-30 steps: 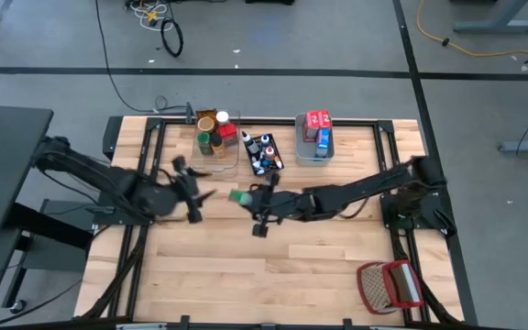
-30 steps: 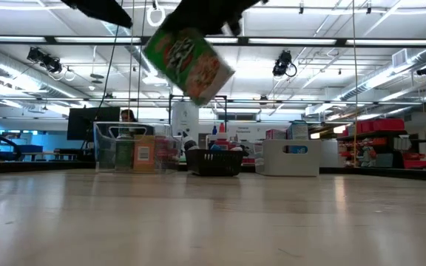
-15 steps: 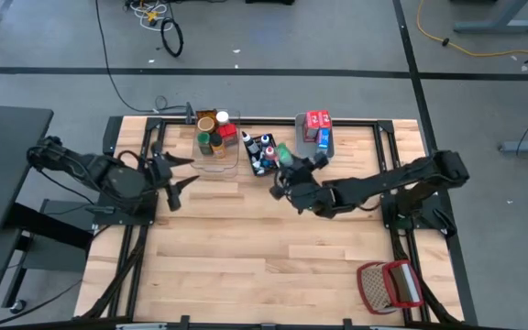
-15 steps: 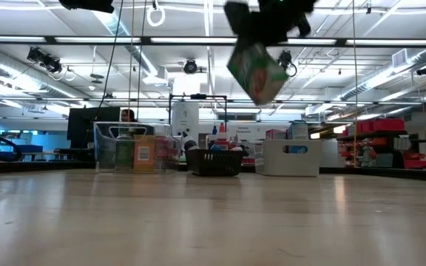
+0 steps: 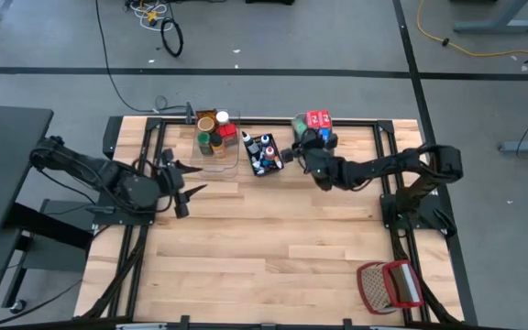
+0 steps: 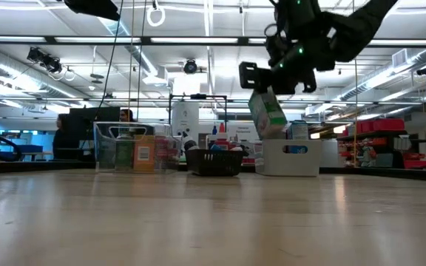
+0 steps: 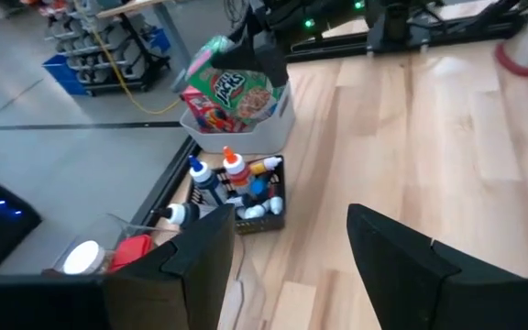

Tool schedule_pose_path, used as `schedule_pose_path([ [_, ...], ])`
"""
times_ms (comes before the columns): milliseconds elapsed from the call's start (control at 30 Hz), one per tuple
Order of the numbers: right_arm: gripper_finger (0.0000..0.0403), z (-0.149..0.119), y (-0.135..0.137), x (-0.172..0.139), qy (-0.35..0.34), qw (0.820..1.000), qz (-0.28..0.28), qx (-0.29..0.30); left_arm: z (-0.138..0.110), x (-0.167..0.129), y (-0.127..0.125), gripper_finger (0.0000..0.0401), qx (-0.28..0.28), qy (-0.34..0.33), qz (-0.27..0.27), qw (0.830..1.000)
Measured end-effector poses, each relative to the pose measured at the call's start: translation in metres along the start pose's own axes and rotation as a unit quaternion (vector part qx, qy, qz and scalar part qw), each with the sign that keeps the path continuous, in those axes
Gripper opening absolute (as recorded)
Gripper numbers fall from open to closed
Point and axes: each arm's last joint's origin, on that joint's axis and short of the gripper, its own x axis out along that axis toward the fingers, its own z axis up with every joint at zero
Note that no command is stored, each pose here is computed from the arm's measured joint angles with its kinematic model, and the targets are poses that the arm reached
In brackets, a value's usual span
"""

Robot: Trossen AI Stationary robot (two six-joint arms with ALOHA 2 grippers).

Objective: Pick & Place Kitchen Items
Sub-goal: Put the green cereal box into the gray bin

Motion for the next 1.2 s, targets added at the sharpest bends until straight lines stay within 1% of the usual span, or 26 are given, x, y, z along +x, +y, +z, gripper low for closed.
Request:
schedule_pose_path([
  [67,0.0158,-0.005,-0.008,0.008,0.008,1.0,-0.002,0.02,0.0,0.002,-0.002,0.0222,0.005,0.003,0.008,1.0],
  [133,0.0158,-0.011,-0.015,0.013,0.015,0.999,-0.017,0.025,0.0,0.004,-0.004,0.0222,0.009,0.007,0.013,1.0],
  [267,0.0158,-0.014,-0.024,0.022,0.018,0.999,-0.035,0.0,-0.001,0.005,-0.005,0.0222,0.012,0.009,0.013,1.0],
  [333,0.0158,-0.015,-0.027,0.025,0.02,0.999,-0.043,0.0,-0.001,0.005,-0.005,0.0222,0.012,0.009,0.014,1.0],
  [600,0.0158,-0.028,-0.041,0.029,0.028,0.996,-0.078,0.043,-0.001,0.005,-0.005,0.0222,0.018,0.008,0.014,1.0],
  [700,0.0158,-0.032,-0.045,0.029,0.029,0.995,-0.088,0.044,-0.001,0.005,-0.005,0.0222,0.018,0.008,0.014,1.0],
  [867,0.0159,-0.036,-0.047,0.029,0.034,0.995,-0.089,0.038,-0.001,0.005,-0.005,0.0222,0.017,0.008,0.014,1.0],
  [1000,0.0177,-0.037,-0.047,0.029,0.041,0.996,-0.073,0.036,-0.001,0.005,-0.005,0.0222,0.012,0.008,0.014,1.0],
  [1200,0.022,-0.037,-0.046,0.029,0.043,0.996,-0.068,0.044,-0.001,0.005,-0.005,0.0222,0.011,0.009,0.011,1.0],
])
